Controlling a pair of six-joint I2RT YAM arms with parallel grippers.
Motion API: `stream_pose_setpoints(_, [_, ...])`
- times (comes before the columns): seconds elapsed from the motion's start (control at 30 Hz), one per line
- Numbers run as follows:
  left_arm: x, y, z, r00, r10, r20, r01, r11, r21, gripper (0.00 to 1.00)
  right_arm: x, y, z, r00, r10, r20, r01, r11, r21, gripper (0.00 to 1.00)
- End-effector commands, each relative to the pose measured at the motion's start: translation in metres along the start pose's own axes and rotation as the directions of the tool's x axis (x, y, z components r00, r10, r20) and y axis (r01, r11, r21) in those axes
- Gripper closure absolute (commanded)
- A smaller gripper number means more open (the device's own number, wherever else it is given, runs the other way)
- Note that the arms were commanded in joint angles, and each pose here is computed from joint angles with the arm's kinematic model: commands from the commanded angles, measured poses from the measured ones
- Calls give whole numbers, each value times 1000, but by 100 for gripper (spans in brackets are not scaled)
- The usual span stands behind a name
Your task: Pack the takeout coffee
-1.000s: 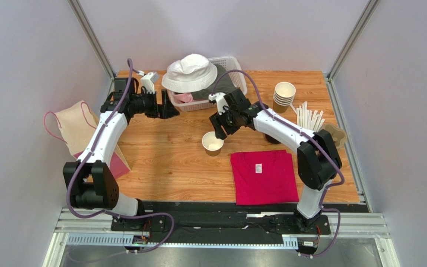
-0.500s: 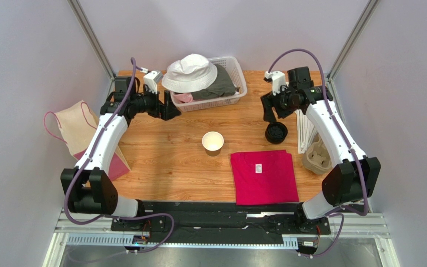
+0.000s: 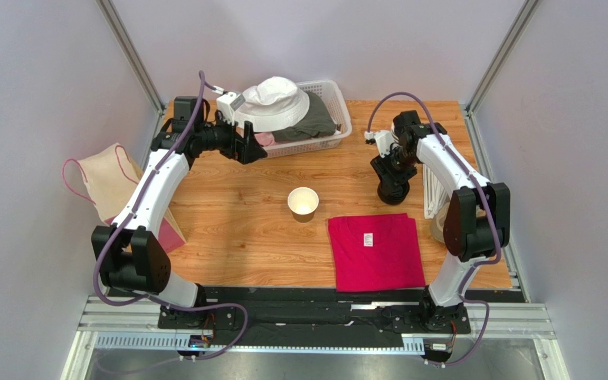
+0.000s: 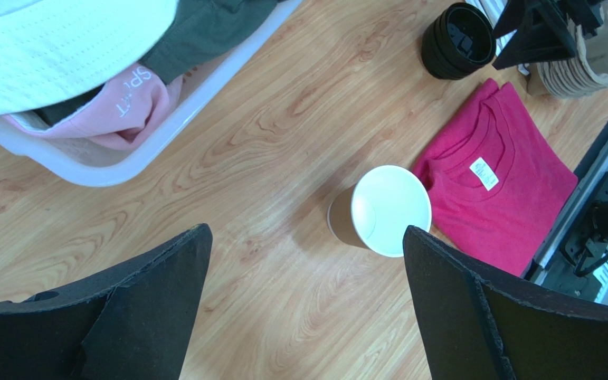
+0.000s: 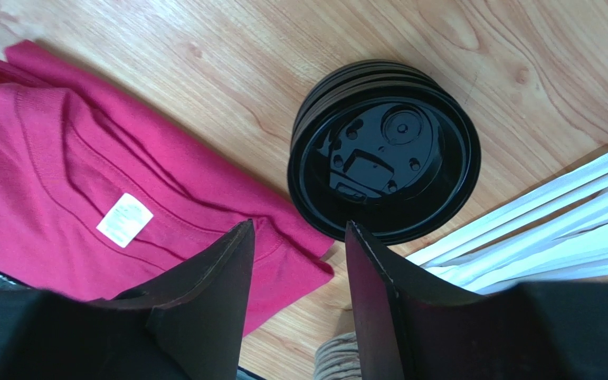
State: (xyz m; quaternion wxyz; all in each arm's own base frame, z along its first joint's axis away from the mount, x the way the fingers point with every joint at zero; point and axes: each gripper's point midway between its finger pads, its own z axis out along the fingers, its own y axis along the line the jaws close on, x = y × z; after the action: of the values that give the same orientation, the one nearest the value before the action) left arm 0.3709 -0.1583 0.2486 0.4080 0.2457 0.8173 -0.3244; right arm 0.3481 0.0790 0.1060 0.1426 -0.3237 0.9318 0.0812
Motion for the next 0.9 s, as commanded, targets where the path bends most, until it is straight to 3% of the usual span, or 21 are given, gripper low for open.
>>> stream_pose_setpoints(0.0, [-11,-9,-1,999,44,13,-45,998,33,1,-12,-15,-1,997,-78,18,77,996,43,51])
stream_pose_setpoints(0.77, [-8,-8,1,1000,8,-9,-8,999,31,1,-5,-18,24,990,-138,-36,138,990,-7,63])
stream_pose_setpoints(0.87, [-8,-7,2,1000,6,-11,-6,1000,29,1,-6,-18,23,990,-140,-34,139,990,-11,71])
